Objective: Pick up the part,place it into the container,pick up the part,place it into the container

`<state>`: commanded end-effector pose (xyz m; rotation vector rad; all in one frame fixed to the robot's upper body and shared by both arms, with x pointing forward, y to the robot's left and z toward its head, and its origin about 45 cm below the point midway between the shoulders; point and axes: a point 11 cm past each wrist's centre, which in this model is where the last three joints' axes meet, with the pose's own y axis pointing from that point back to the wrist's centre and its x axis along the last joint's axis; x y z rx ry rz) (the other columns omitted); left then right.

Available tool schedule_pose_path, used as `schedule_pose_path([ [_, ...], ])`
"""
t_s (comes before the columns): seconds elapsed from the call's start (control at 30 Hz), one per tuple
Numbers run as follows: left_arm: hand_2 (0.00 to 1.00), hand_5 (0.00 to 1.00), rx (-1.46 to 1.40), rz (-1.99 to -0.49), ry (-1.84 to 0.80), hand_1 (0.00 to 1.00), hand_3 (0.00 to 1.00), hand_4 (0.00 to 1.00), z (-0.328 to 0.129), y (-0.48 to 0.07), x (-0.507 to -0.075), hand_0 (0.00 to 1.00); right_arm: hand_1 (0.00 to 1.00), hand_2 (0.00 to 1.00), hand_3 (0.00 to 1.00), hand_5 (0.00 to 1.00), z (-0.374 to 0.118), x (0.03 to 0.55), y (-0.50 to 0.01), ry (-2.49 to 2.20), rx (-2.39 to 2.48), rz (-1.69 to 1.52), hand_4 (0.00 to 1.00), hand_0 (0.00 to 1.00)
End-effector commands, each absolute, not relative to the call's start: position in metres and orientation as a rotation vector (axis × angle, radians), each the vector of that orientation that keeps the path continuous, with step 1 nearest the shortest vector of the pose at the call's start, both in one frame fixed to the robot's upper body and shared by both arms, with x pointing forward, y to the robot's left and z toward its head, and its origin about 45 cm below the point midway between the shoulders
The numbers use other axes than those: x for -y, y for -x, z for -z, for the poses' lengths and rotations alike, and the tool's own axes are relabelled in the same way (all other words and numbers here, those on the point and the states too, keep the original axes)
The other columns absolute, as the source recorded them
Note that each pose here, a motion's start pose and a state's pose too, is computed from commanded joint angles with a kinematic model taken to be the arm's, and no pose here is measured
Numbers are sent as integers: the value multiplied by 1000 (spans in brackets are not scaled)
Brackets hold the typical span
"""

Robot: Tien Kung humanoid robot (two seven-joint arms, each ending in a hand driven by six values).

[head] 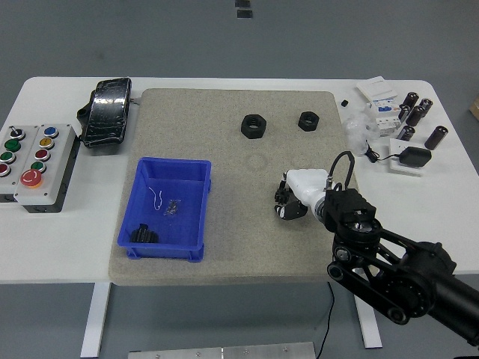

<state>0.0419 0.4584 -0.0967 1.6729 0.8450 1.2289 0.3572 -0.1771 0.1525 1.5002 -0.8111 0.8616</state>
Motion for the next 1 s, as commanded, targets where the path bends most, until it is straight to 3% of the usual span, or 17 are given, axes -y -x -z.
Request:
schedule_pose_path([
  [0.03, 561, 414, -841, -1228, -1672, 599, 621, 646, 97, -42, -458, 659, 560, 536, 648, 363, -152, 177, -357, -1500, 811, -860, 376, 334],
  [0.43, 562, 421, -818, -1219, -1649, 599, 623, 649, 99, -44, -453, 659, 547, 511, 623, 394, -170, 162, -353, -1544, 891, -935, 355, 328],
  [0.8, 562, 428, -824, -1213, -1657, 599, 623, 654, 99, -44, -454, 659, 547, 518, 622, 393, -214, 82, -340, -1777, 936, -1184, 363, 360],
  [0.83, 562, 432, -824, -1213, -1657, 599, 623, 656, 99, -44, -454, 659, 689, 712, 680, 407, -216, 75, -338, -1799, 932, -1209, 496, 594],
  [1.0, 562, 432, -824, -1214, -1658, 599, 623, 656, 99, -44, -454, 659, 689, 712, 680, 407, -217, 45, -324, -1916, 835, -1280, 496, 594],
])
